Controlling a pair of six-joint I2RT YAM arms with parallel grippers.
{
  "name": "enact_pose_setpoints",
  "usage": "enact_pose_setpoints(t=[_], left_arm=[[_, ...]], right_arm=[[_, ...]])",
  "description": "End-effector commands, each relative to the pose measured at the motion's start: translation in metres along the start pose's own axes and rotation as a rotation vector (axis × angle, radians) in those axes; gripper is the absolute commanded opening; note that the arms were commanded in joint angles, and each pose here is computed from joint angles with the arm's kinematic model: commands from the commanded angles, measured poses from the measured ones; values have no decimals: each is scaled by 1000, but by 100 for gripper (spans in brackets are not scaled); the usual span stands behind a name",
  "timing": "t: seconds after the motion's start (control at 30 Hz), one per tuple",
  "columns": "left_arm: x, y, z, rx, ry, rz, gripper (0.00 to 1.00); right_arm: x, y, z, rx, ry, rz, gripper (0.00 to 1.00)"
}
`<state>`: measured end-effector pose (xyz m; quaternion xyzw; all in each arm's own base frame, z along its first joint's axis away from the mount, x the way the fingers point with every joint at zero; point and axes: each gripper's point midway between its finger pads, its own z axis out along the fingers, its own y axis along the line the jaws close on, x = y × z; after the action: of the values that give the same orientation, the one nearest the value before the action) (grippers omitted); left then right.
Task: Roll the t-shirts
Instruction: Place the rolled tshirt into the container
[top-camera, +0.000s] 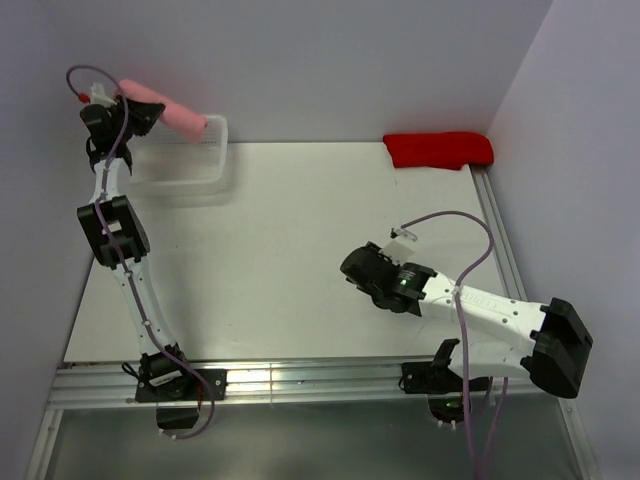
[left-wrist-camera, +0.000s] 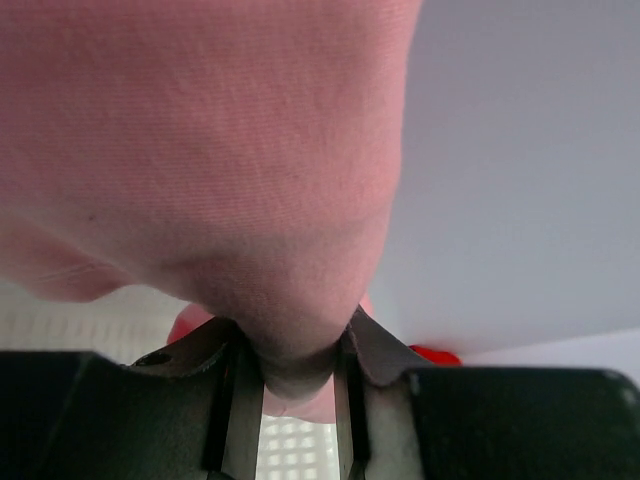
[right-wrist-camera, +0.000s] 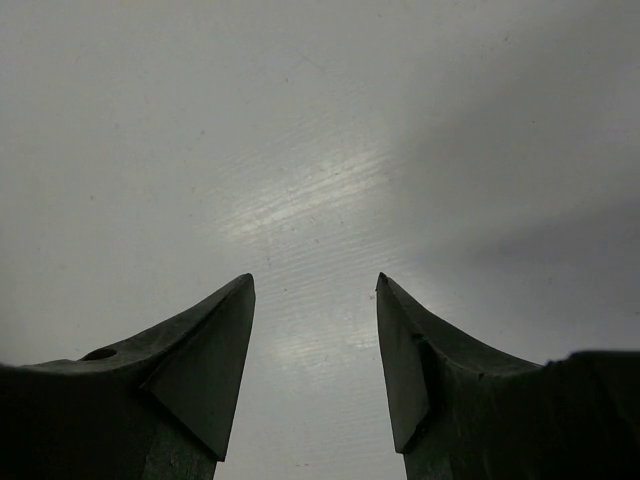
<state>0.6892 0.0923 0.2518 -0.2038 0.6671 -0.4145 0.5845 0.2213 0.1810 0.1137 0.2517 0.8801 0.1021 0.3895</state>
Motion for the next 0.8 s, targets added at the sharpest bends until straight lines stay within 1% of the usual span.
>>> enact_pose_setpoints(t=[0.0, 0.03, 0.13, 0.27, 0.33, 0.37, 0.47, 0.57, 0.77], left_arm=[[5, -8, 8, 37, -56, -143, 0], [18, 6, 11, 5, -36, -192, 0], [38, 38, 9, -120, -25, -300, 0], [43, 63, 4, -262, -51, -350, 0], [35, 68, 4, -317, -92, -334, 0], [40, 78, -1, -384, -84, -349, 0], [44, 85, -3, -451, -97, -356, 0], [39, 90, -5, -498, -119, -339, 0], [48, 102, -6, -542, -102, -348, 0]], right_arm=[[-7, 16, 4, -9, -17, 3, 59], [-6, 16, 5, -6, -13, -4, 59], [2, 19, 12, 9, 9, -21, 59], [10, 21, 18, 11, 27, -24, 58], [12, 20, 19, 15, 31, -28, 58], [12, 20, 19, 17, 32, -28, 58], [12, 21, 18, 11, 31, -29, 58], [11, 20, 17, 10, 31, -32, 58], [10, 17, 16, 8, 31, -24, 58]])
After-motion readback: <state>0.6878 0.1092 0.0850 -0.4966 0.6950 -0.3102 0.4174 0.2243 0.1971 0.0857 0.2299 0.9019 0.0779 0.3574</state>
